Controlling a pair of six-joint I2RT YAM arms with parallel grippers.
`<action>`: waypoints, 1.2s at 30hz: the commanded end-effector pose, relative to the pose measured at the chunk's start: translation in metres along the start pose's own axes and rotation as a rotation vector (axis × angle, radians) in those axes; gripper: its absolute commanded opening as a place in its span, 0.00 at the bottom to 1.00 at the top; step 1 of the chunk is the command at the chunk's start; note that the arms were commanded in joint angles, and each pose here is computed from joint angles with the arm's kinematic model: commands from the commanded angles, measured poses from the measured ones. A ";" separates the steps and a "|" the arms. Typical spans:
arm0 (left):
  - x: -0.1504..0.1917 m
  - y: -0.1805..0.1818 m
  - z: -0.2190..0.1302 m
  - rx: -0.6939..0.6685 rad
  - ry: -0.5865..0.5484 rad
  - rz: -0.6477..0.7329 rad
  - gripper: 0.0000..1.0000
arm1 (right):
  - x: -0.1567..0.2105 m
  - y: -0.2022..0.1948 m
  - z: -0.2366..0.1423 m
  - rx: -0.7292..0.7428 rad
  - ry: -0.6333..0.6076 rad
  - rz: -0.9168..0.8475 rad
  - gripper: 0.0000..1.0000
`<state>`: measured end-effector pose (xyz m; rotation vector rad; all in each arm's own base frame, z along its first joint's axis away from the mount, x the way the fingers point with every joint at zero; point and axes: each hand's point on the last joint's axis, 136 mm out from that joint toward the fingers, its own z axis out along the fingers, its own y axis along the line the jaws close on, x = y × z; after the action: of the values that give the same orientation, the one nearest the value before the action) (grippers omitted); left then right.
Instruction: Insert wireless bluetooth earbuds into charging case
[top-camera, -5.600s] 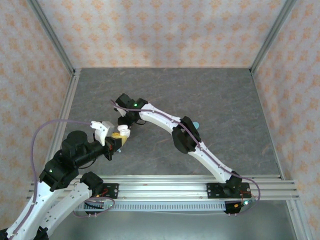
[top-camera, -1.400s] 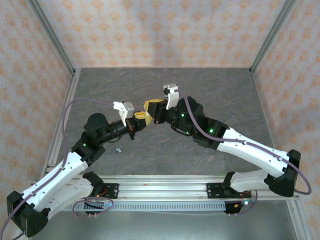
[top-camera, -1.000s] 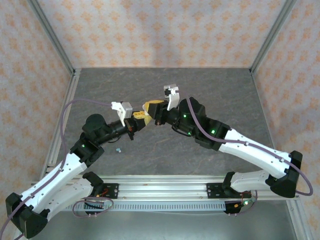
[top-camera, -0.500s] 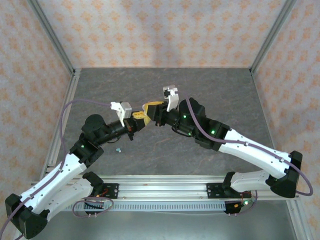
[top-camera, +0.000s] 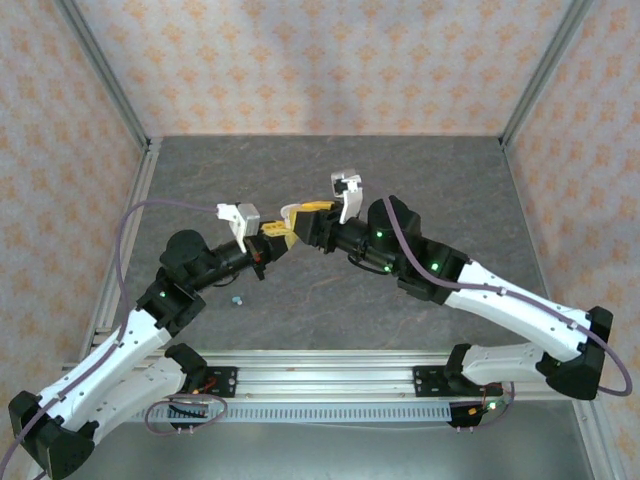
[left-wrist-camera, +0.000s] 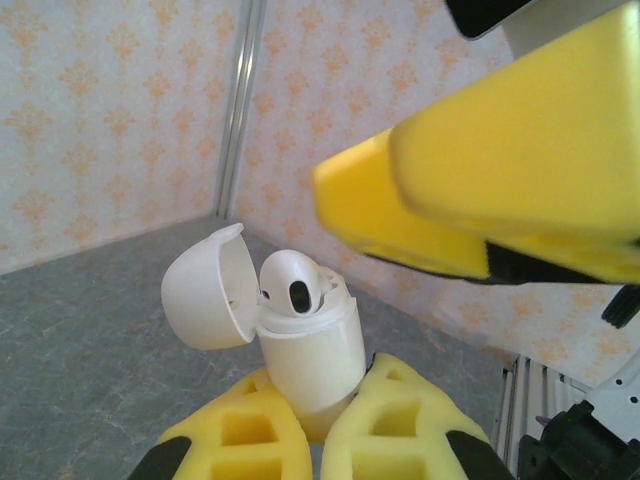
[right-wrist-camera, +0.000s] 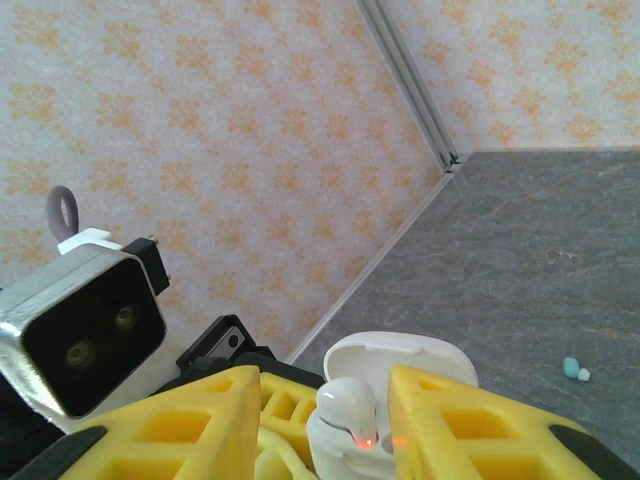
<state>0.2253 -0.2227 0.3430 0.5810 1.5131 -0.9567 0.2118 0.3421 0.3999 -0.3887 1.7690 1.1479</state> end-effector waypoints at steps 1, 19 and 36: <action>-0.015 -0.007 -0.003 0.004 -0.040 0.024 0.00 | -0.015 0.006 -0.015 -0.006 -0.045 0.012 0.38; 0.081 0.013 -0.032 -0.085 0.166 -0.005 0.00 | 0.037 -0.146 -0.018 0.566 0.099 0.236 0.46; 0.109 0.028 -0.077 -0.228 0.107 -0.037 0.00 | 0.136 -0.238 0.100 0.648 0.519 0.365 0.45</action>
<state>0.1819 -0.1671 0.2313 0.4865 1.6933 -0.8025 0.3480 0.3224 0.1403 0.1108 2.6187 0.6479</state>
